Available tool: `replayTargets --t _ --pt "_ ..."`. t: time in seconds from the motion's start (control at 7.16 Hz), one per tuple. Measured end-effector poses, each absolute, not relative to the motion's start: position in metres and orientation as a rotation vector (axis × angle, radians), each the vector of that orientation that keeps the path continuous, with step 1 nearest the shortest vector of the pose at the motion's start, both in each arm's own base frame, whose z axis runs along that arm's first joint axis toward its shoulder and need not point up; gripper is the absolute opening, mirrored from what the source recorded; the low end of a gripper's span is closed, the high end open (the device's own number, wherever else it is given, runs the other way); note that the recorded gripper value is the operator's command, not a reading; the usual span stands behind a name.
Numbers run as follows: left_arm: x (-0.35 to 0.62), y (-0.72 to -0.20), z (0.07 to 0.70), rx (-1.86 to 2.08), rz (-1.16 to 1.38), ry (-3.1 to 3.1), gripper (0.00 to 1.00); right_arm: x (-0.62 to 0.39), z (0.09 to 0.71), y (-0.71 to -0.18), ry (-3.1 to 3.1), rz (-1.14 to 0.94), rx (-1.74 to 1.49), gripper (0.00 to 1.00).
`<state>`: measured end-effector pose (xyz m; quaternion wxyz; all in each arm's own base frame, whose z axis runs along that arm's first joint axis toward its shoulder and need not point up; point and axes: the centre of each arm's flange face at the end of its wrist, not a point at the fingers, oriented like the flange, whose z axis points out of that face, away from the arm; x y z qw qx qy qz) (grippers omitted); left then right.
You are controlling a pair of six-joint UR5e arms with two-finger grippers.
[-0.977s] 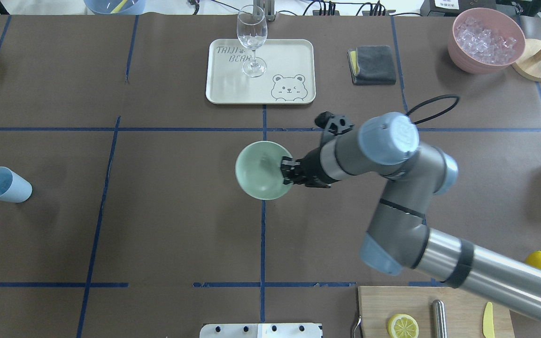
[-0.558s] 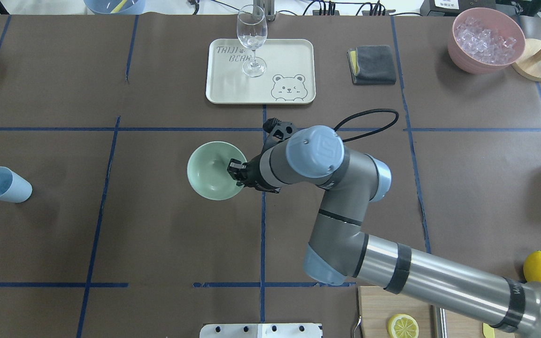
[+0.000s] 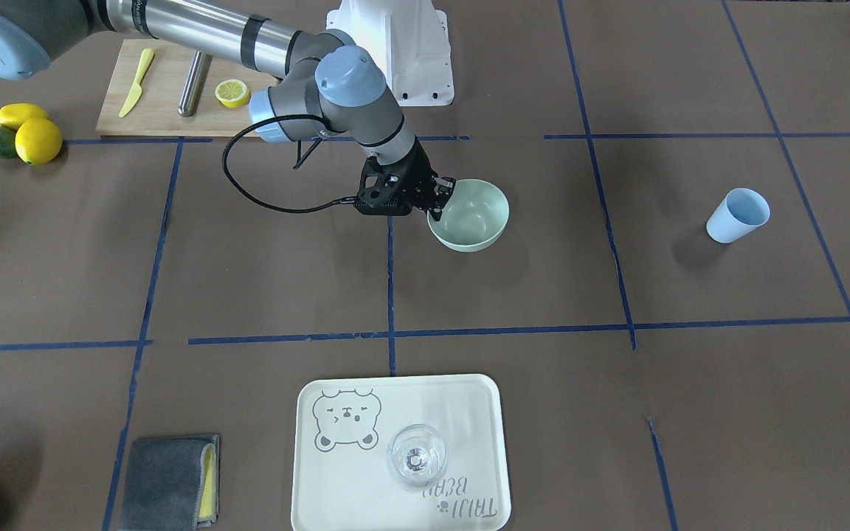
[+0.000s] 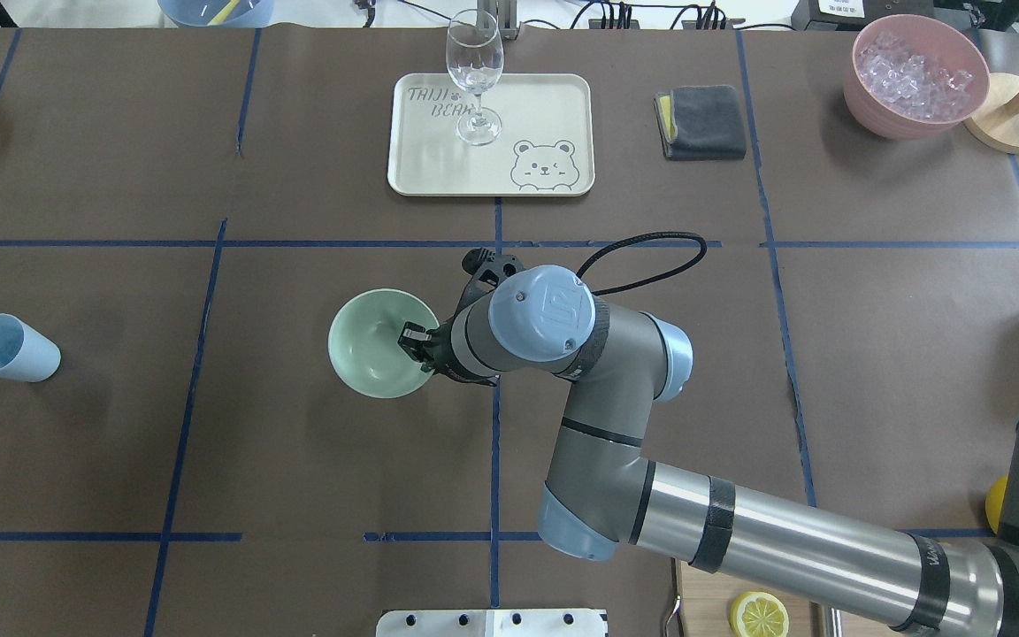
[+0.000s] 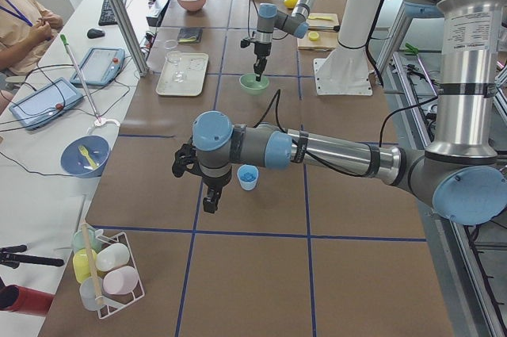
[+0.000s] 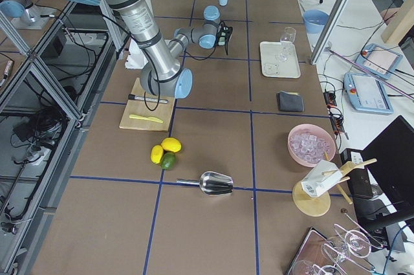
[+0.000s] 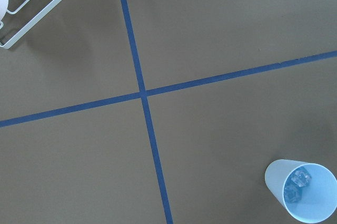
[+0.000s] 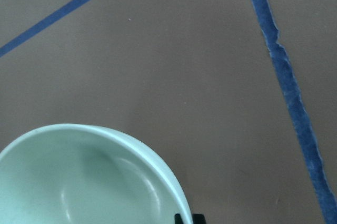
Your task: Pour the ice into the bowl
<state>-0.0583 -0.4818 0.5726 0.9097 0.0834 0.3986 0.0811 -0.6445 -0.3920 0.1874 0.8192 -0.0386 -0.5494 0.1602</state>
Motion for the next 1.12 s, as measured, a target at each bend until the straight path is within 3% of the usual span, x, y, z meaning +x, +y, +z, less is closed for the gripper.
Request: replayTargets --t 0.28,0.42,0.7,1.12 --pt "-0.058 -0.482 0.573 0.172 0.167 0.822 1.00 -0.641 0.193 -0.388 -1.110 0.339 -0.119 0.65" --pt "-0.058 -0.481 0.573 0.171 0.167 0.822 1.00 -0.637 0.193 -0.387 -1.094 0.341 -0.127 1.00" --pt "-0.057 -0.482 0.573 0.172 0.169 0.822 1.00 -0.620 0.186 -0.395 -1.100 0.346 -0.139 1.00" --pt "0.002 -0.490 0.567 0.171 0.302 0.832 1.00 -0.502 0.195 -0.430 -1.169 0.363 -0.181 1.00"
